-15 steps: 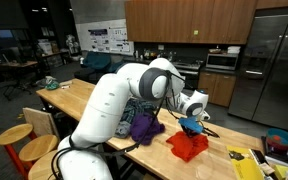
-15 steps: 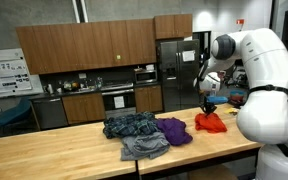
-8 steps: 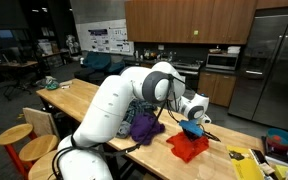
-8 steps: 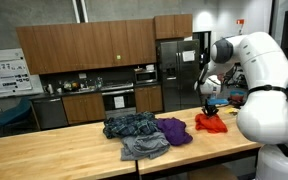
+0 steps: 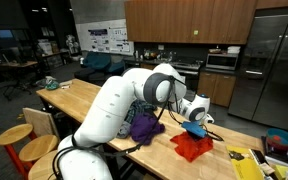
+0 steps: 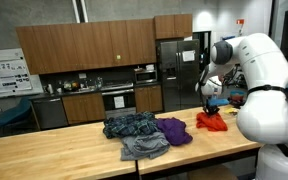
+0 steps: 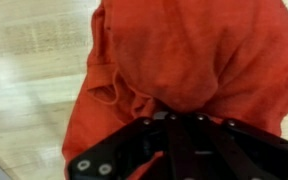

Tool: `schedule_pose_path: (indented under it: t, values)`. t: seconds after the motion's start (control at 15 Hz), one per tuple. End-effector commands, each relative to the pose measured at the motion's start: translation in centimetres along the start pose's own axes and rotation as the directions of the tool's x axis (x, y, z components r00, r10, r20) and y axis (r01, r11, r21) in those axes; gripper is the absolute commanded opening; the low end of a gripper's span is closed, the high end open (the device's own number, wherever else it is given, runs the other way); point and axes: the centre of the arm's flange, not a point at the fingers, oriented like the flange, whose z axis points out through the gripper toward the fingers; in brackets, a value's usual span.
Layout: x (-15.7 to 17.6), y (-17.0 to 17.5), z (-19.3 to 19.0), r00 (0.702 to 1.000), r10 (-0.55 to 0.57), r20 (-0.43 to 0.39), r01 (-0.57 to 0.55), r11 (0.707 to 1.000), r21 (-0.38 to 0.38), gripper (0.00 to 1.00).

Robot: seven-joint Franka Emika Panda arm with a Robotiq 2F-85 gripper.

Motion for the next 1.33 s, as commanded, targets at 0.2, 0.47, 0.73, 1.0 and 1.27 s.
schedule_pose_path:
  t: [0.2, 0.47, 0.73, 1.0, 1.27]
  values:
    - [-0.2, 0.7, -1.9, 0.993, -0.003, -0.119, -0.007, 0.996, -0.085, 0.42]
    - [-1.0, 1.7, -3.9, 0.984, 0.020, -0.179, -0.041, 0.992, -0.116, 0.68]
    - [-2.9, 3.8, -7.4, 0.971, 0.071, -0.230, -0.096, 0.990, -0.100, 0.95]
    - [-4.8, 5.1, -11.4, 0.971, 0.056, -0.233, -0.075, 0.994, -0.076, 1.00]
    - [-4.4, 6.2, -14.6, 0.993, -0.001, -0.116, -0.001, 1.000, -0.013, 1.00]
